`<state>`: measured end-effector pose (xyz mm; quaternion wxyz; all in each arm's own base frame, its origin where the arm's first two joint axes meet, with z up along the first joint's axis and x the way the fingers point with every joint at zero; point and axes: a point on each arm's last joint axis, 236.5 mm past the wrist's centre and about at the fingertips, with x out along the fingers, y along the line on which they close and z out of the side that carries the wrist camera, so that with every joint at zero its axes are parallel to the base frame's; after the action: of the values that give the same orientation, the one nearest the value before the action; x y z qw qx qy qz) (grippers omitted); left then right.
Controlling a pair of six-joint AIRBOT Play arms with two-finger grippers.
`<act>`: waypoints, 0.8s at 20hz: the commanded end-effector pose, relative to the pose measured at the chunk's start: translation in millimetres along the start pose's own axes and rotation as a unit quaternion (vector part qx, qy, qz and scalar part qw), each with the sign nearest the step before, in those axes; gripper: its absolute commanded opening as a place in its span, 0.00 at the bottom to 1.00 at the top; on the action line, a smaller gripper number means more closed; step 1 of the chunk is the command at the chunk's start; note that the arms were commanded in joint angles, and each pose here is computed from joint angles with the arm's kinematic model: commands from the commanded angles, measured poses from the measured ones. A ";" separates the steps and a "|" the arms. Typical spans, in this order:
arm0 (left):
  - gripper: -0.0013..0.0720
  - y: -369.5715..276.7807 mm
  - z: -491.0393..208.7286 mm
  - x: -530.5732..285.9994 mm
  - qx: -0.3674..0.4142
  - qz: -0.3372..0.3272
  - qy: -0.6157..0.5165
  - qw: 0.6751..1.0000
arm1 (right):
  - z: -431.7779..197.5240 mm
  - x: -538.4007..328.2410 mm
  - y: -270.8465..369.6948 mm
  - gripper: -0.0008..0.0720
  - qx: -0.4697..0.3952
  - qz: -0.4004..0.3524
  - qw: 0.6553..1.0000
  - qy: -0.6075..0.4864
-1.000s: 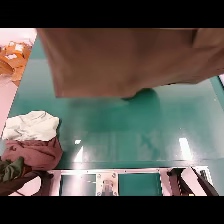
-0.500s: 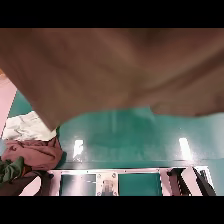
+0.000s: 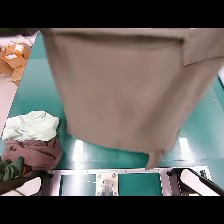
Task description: Fold the shirts.
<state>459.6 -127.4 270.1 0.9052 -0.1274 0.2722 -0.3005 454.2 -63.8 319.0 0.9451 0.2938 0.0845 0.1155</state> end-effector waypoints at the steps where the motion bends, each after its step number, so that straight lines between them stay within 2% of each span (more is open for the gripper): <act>1: 0.05 59.3 -58.6 94.4 -0.047 0.007 0.061 0.997 | -77.6 72.7 -77.2 0.03 0.053 -0.042 0.994 0.084; 8: 0.05 116.3 -130.2 182.6 -0.108 0.031 0.104 0.988 | -159.0 141.8 -166.3 0.03 0.114 -0.068 0.977 0.166; 9: 0.11 120.7 -139.1 190.1 -0.115 0.032 0.110 0.987 | -172.6 143.2 -174.4 0.08 0.119 -0.071 0.974 0.181; 10: 0.59 126.2 -145.5 195.7 -0.121 0.036 0.112 0.986 | -186.1 141.8 -182.3 0.25 0.124 -0.073 0.969 0.200; 11: 0.91 129.2 -150.9 198.7 -0.124 0.038 0.117 0.985 | -195.4 138.1 -187.6 0.34 0.132 -0.070 0.965 0.216; 14: 0.93 141.2 -156.1 178.7 -0.123 0.037 0.151 0.980 | -198.7 107.4 -207.2 0.33 0.184 -0.081 0.947 0.250; 16: 0.93 153.5 -159.9 146.0 -0.152 0.031 0.194 0.969 | -192.4 73.1 -214.3 0.33 0.210 -0.065 0.936 0.274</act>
<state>561.6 -131.5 24.2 0.8476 -0.1864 0.4326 -0.2444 551.3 -101.0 41.4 0.8452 0.4050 0.3376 0.0876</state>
